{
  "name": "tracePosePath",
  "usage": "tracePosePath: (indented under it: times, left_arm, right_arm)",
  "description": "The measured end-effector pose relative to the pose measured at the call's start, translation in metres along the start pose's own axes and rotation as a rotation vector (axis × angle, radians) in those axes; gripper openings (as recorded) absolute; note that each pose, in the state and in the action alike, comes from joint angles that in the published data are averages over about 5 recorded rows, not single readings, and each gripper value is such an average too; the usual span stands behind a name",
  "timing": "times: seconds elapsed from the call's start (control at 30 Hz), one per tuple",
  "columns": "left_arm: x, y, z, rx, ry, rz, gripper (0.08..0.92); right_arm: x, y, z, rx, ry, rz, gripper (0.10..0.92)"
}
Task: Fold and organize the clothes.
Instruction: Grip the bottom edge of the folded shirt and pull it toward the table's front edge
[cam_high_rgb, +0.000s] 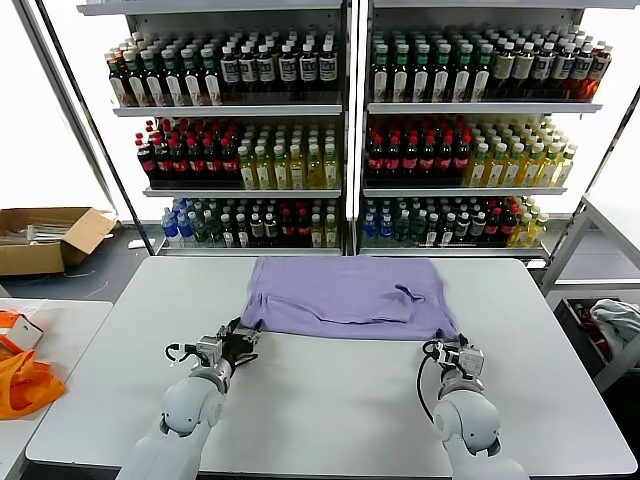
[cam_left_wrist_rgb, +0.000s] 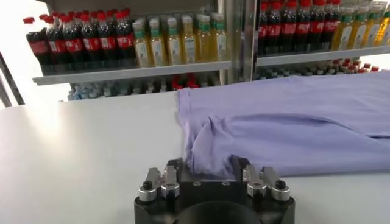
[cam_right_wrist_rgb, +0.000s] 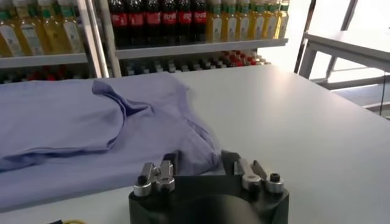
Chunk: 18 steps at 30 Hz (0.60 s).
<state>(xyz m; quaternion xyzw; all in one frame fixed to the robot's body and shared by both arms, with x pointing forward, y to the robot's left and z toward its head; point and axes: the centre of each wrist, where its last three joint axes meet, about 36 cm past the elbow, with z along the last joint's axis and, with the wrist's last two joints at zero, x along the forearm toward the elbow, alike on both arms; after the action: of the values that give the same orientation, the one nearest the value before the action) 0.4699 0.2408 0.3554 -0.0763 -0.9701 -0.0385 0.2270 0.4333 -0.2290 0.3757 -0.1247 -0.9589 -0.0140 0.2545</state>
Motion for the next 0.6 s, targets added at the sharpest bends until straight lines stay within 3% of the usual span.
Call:
tracePosePath:
  times: [0.23, 0.43, 0.6]
  left_arm:
    - [0.001, 0.001, 0.004, -0.003, 0.003, 0.002, 0.213]
    - [0.006, 0.001, 0.007, -0.011, -0.005, 0.002, 0.09]
    - [0.014, 0.001, 0.008, -0.026, -0.016, -0.001, 0.084]
  right_arm:
    - [0.002, -0.003, 0.004, -0.003, 0.008, -0.004, 0.124]
    - [0.007, -0.006, 0.005, -0.015, 0.006, -0.003, 0.109]
    - [0.019, -0.005, 0.001, -0.025, -0.005, -0.008, 0.109]
